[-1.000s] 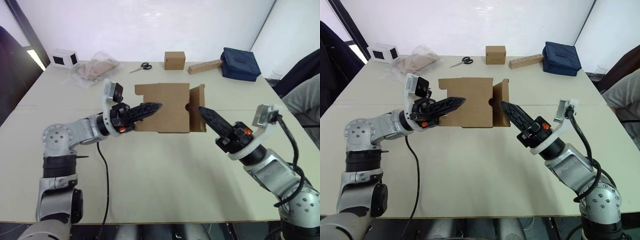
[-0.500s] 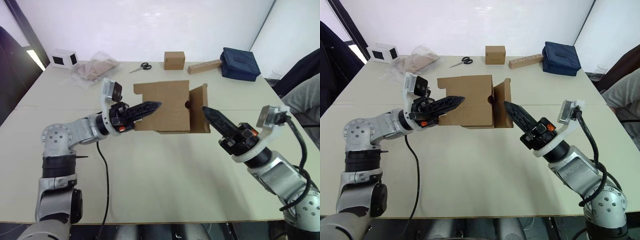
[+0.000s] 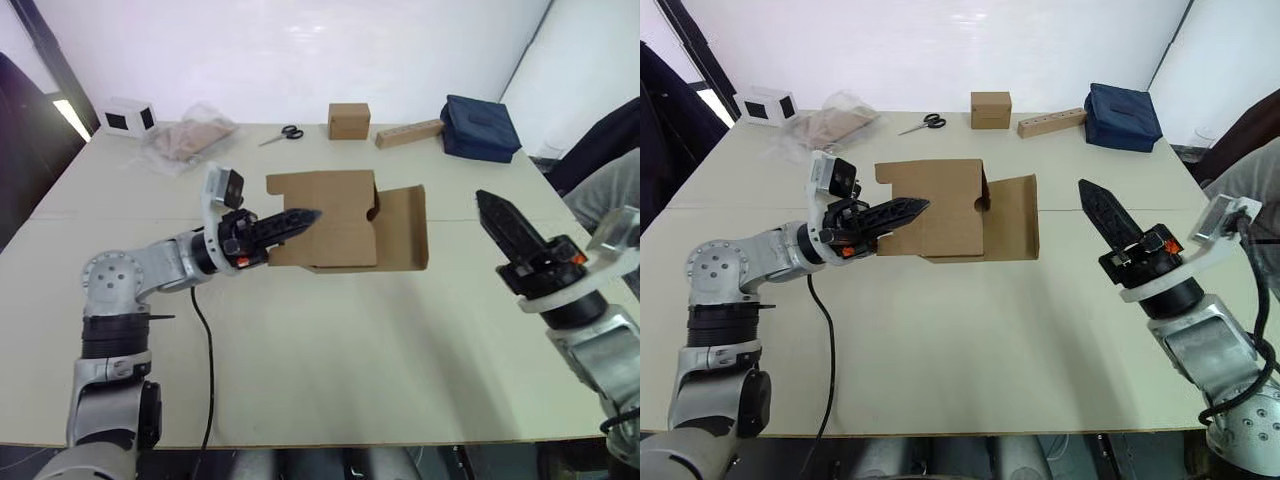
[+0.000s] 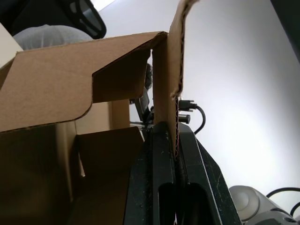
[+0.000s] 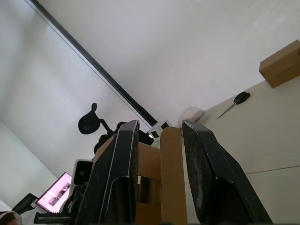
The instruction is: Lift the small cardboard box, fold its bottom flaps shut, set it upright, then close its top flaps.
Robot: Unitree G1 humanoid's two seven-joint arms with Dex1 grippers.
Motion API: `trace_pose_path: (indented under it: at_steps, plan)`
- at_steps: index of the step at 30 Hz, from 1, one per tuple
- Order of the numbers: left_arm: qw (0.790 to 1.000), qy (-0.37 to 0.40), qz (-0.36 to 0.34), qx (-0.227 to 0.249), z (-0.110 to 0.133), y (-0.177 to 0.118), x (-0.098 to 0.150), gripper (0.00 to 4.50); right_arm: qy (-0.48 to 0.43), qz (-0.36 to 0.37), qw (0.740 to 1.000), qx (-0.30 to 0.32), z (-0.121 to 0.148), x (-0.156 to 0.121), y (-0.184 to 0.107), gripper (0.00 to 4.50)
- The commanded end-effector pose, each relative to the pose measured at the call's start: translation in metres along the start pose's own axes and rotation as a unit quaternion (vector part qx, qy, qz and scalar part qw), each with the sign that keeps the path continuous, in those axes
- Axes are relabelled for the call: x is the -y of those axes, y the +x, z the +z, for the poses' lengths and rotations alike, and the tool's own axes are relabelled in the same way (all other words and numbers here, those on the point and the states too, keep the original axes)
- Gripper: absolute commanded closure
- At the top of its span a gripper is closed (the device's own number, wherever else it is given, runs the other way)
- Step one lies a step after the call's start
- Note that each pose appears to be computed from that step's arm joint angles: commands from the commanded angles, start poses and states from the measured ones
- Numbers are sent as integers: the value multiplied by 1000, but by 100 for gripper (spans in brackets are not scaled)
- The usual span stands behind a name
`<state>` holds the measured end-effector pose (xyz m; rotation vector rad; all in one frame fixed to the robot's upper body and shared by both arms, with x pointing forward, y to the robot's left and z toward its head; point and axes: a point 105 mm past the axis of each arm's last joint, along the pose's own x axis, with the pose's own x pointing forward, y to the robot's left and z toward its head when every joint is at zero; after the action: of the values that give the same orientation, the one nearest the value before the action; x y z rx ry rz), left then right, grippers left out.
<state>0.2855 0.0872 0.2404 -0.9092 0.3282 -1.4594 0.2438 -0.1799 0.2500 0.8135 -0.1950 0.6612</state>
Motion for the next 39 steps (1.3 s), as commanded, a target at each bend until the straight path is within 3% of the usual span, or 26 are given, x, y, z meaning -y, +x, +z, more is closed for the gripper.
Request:
trace_pose_path:
  at_steps: [1, 6, 13, 17, 23, 39]
  plan:
    - [1000, 16, -25, -2, 3, 3, 12, 450, 4, 10, 1000, -8, -7, 0, 2, 306]
    - [999, 17, -31, -3, 3, 5, 14, 450, 22, -13, 999, -23, -22, 21, 2, 306]
    - [999, 19, -32, -2, 4, 6, 16, 450, 35, -11, 999, -24, -28, 26, 6, 306]
    - [999, 18, -32, 1, 5, 6, 16, 450, 54, 4, 998, -20, -34, 18, 13, 306]
    - [999, 16, -31, 6, 5, 7, 15, 450, 103, 60, 993, -9, -46, -20, 29, 306]
    - [1000, 12, -21, 16, 5, 7, 11, 450, 130, 106, 986, -14, -50, -55, 36, 306]
